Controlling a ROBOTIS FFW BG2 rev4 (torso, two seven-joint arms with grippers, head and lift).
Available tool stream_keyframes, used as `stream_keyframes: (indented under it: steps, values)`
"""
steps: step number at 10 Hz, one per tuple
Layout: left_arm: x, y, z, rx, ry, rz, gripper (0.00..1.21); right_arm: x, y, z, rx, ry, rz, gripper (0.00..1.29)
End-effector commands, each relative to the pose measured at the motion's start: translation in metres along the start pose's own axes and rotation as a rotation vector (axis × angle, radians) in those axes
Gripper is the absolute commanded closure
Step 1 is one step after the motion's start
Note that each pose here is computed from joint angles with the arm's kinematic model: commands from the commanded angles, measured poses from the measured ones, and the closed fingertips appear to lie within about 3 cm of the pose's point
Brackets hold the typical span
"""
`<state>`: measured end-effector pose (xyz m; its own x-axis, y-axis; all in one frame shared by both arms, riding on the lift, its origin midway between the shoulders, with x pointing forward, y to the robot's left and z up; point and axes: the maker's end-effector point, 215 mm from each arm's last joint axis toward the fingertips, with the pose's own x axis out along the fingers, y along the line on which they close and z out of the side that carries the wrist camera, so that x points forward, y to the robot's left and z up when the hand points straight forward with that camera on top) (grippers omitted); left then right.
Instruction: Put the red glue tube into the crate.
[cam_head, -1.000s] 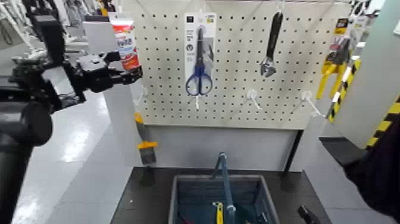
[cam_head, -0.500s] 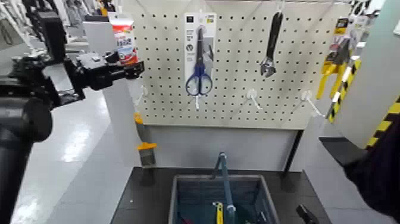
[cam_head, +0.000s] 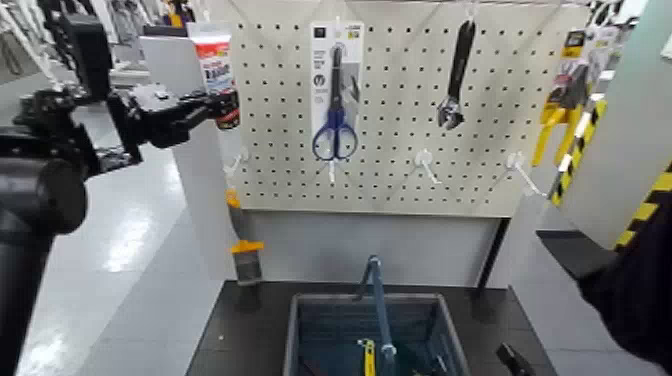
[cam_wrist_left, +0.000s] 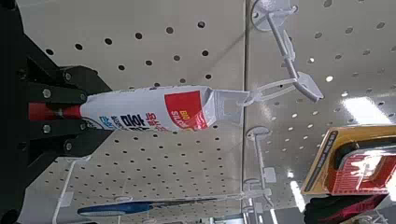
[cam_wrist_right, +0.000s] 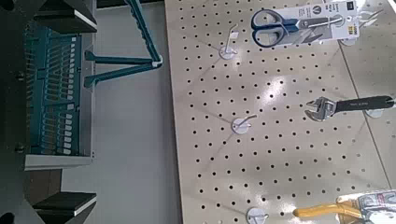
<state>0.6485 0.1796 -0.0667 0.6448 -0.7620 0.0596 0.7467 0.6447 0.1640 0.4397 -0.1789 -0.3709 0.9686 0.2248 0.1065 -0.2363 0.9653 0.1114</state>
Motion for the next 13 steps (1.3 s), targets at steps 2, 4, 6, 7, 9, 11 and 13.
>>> stream_keyframes:
  steps: [2, 4, 6, 7, 9, 11, 13]
  values:
    - [-0.002, 0.002, 0.004, 0.005, -0.006, 0.005, 1.19, 0.0, 0.001, 0.0, 0.002, 0.0, 0.001, 0.04]
    - [-0.005, 0.003, 0.012, 0.017, -0.018, 0.01, 1.19, 0.001, 0.002, 0.0, 0.002, -0.002, 0.003, 0.04]
    - [-0.018, -0.002, 0.041, 0.051, -0.048, 0.024, 1.19, 0.0, 0.001, -0.001, 0.002, 0.001, 0.001, 0.04]
    - [-0.025, -0.011, 0.059, 0.067, -0.062, 0.029, 1.19, 0.0, 0.001, -0.002, 0.003, 0.004, 0.001, 0.04]
    - [-0.038, -0.024, 0.084, 0.075, -0.086, 0.032, 1.19, -0.001, 0.0, -0.003, 0.003, 0.009, -0.002, 0.04]
    - [-0.029, -0.048, 0.094, 0.056, -0.103, -0.017, 1.19, -0.001, 0.0, -0.003, 0.004, 0.01, 0.0, 0.04]
    - [-0.01, -0.076, 0.093, 0.023, -0.114, -0.091, 1.19, 0.0, 0.001, -0.003, 0.003, 0.011, 0.002, 0.04]
